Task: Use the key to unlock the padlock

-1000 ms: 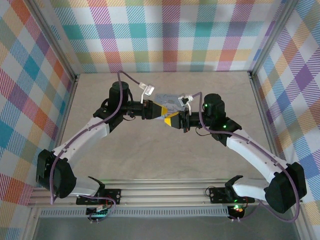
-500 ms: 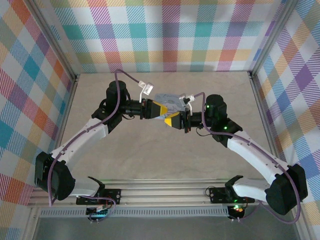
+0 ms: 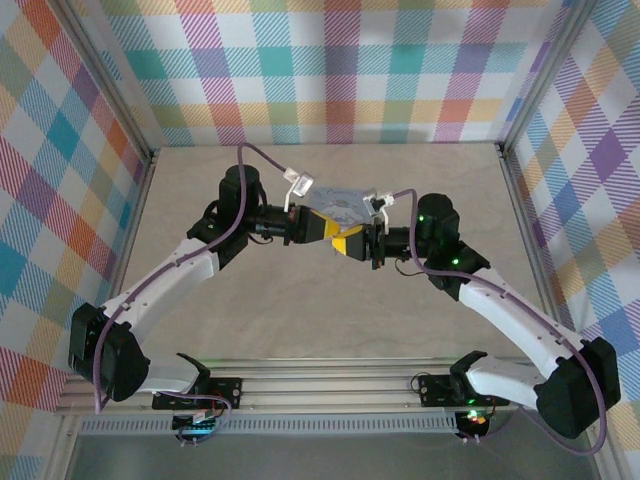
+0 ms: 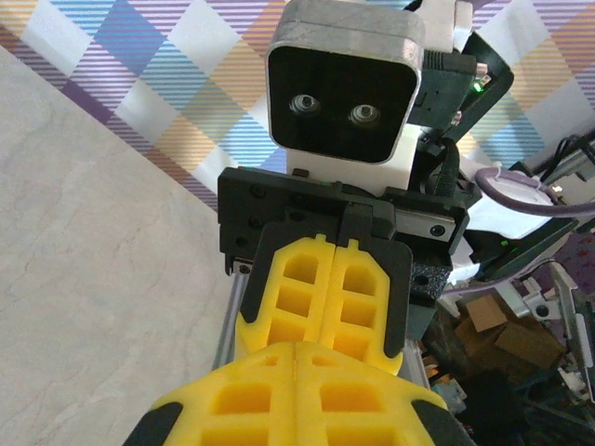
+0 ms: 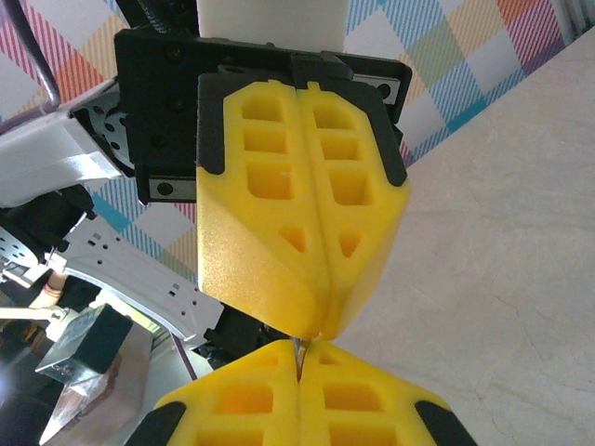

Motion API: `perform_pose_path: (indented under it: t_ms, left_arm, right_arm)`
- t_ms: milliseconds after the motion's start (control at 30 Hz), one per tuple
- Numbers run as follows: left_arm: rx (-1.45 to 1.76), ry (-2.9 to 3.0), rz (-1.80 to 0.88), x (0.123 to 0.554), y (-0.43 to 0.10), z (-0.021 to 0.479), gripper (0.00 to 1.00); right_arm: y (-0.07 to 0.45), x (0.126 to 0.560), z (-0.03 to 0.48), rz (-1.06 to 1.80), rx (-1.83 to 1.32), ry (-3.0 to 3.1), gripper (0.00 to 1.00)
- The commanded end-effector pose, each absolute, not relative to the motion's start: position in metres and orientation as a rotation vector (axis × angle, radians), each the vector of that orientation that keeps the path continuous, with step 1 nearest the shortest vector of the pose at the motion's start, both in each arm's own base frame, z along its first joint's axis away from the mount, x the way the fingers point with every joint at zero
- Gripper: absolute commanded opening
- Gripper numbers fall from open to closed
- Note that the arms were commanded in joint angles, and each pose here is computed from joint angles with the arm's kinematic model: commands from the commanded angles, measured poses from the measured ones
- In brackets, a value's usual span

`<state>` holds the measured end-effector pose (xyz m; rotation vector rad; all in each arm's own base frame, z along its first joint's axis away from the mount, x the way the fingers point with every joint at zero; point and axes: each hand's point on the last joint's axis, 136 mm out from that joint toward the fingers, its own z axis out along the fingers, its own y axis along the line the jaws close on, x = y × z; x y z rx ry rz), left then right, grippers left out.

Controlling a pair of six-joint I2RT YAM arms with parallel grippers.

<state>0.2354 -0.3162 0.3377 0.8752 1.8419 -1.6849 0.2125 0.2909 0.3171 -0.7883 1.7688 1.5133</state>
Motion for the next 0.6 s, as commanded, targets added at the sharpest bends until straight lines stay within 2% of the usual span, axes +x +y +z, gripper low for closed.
perform_pose_path:
  t_ms: [0,33,100,200,367,567]
  left_arm:
    - [0.973,1.843,-1.635,0.219,-0.315,0.341,0.00]
    - [0.979,1.851,-1.611,0.220,-0.314,0.341,0.00]
    - [0.979,1.894,-1.544,0.223,-0.311,0.336,0.00]
    - [0.986,1.973,-1.446,0.227,-0.306,0.326,0.00]
    - [1.005,2.096,-1.292,0.235,-0.299,0.316,0.00]
    - [1.049,2.083,-1.332,0.230,-0.304,0.324,0.00]
  right_arm:
    - [0.285,0.218,0.320,1.467,-0.739,1.762,0.00]
    - [0.283,0.220,0.318,1.451,-0.721,1.777,0.04]
    - [0.279,0.222,0.311,1.416,-0.689,1.814,0.24]
    - [0.270,0.217,0.303,1.362,-0.667,1.861,0.38]
    - [0.255,0.206,0.290,1.278,-0.664,1.919,0.45]
    - [0.265,0.203,0.294,1.365,-0.715,1.882,0.48]
